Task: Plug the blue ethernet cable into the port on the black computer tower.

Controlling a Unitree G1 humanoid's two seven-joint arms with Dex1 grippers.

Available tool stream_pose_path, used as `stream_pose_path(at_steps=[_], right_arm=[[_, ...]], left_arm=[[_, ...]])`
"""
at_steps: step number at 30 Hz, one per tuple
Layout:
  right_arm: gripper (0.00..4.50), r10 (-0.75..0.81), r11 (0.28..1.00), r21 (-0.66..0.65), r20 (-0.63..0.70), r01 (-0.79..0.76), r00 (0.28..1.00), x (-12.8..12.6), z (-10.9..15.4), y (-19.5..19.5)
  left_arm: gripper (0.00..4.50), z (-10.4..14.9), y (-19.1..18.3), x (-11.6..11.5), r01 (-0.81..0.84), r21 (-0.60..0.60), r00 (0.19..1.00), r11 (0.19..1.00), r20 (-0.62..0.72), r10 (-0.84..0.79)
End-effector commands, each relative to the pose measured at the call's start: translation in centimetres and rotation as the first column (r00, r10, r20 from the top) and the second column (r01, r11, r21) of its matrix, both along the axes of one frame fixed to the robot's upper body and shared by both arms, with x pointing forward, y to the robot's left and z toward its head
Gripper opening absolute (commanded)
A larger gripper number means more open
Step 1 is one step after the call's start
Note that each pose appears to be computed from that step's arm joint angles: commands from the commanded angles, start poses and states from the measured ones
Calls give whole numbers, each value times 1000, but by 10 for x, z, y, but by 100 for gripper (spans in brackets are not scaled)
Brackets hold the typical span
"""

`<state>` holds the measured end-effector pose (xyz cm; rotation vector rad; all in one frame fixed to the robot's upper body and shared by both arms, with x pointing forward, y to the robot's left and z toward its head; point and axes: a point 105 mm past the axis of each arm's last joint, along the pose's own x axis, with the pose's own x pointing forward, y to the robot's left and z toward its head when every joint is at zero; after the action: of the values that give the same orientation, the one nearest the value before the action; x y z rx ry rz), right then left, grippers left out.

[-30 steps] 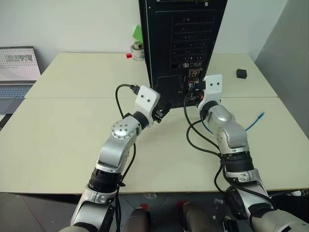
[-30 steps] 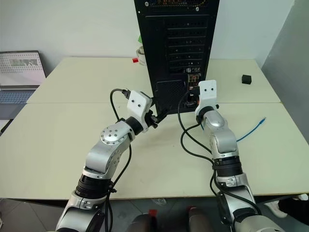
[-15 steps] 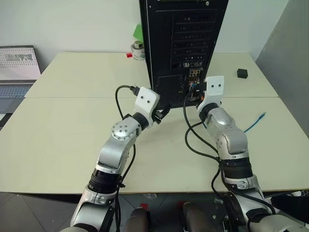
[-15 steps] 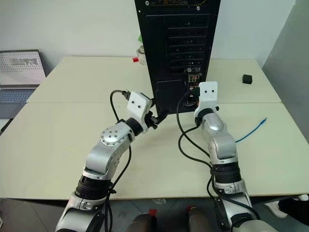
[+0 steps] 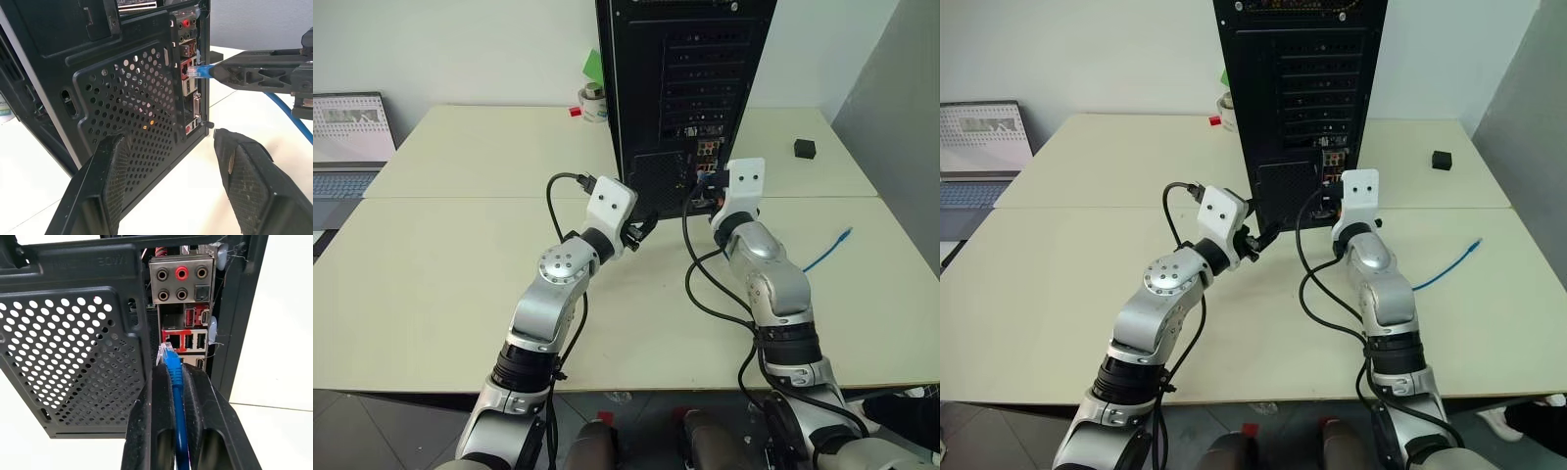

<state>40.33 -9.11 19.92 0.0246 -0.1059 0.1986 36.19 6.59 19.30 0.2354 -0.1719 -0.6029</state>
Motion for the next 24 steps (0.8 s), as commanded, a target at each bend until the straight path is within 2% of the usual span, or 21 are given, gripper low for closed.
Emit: stream_pose_path(at_steps=[1, 24], right_arm=[[0, 9, 1000, 15, 81, -10, 997, 0, 22, 3], [0, -45, 999, 4, 86, 45, 995, 4, 24, -5]], left_arm=[[286, 17, -3, -7, 20, -14, 997, 1000, 70, -19], [286, 16, -2, -8, 17, -10, 998, 1000, 65, -16]])
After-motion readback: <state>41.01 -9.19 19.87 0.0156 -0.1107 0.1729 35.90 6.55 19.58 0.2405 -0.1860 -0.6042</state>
